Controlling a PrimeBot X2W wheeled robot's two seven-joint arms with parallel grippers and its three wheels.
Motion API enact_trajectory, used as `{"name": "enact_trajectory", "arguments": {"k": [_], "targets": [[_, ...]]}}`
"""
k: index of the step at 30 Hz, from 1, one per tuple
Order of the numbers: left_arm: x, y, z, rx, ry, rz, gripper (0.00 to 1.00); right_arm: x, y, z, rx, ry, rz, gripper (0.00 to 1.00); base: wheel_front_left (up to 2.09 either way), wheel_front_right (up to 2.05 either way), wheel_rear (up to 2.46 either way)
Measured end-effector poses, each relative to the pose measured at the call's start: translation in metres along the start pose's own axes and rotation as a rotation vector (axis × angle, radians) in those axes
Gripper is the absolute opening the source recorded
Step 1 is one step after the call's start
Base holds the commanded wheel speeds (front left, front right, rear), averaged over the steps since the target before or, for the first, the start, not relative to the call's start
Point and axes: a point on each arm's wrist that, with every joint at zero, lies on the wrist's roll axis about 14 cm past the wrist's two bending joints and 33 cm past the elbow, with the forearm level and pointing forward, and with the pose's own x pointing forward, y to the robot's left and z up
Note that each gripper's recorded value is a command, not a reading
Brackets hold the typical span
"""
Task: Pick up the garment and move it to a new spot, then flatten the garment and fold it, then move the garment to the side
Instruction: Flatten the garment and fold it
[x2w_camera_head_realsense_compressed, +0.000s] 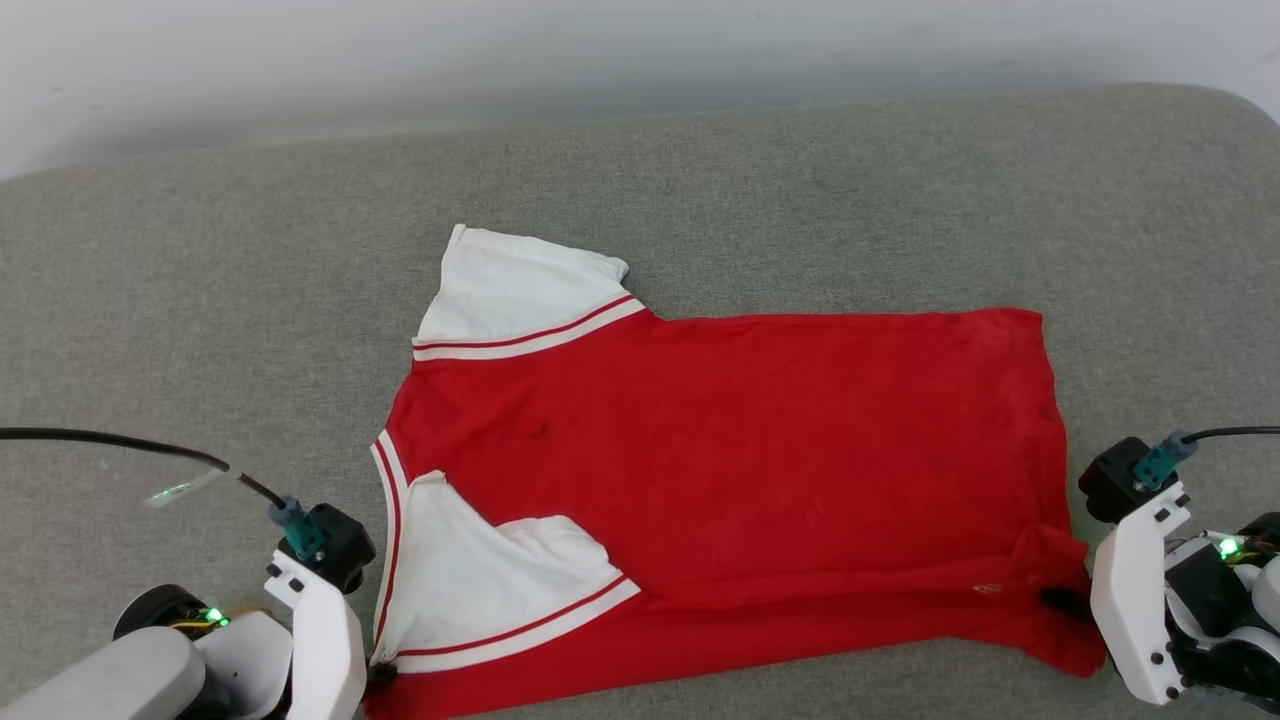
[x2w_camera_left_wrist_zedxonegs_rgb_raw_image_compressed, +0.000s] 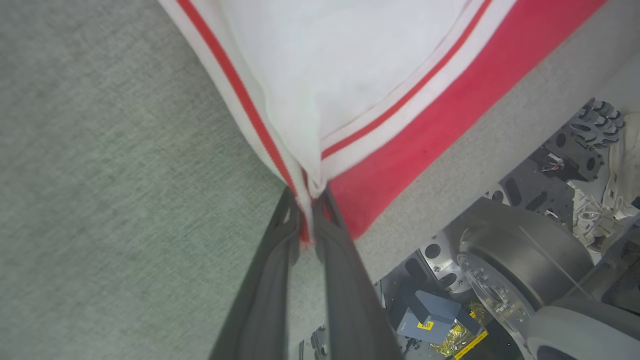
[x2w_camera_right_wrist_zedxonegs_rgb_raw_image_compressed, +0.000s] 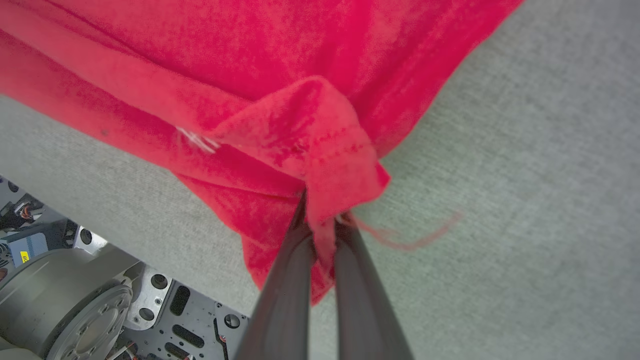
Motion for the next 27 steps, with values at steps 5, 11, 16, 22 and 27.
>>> {"name": "enact_trajectory", "arguments": {"k": [5, 11, 16, 22, 27], "targets": [[-0.002, 0.009, 0.012, 0.01, -0.055, 0.039, 1.0, 0.003, 0.0, 0.012, 0.001, -0.072, -0.01, 1.0, 0.0, 0.0, 0.0], [-0.033, 0.024, 0.064, 0.08, -0.262, 0.129, 1.0, -0.023, -0.008, 0.068, -0.064, -0.361, -0.061, 1.0, 0.0, 0.0, 0.0], [-0.063, 0.041, 0.127, 0.168, -0.49, 0.239, 1.0, -0.06, -0.025, 0.121, -0.095, -0.671, -0.142, 1.0, 0.0, 0.0, 0.0], [-0.078, 0.052, 0.19, 0.22, -0.654, 0.298, 1.0, -0.095, -0.039, 0.157, -0.097, -0.968, -0.247, 1.0, 0.0, 0.0, 0.0], [-0.081, 0.067, 0.236, 0.252, -0.696, 0.332, 1.0, -0.103, -0.04, 0.159, -0.057, -1.102, -0.311, 1.0, 0.0, 0.0, 0.0]]}}
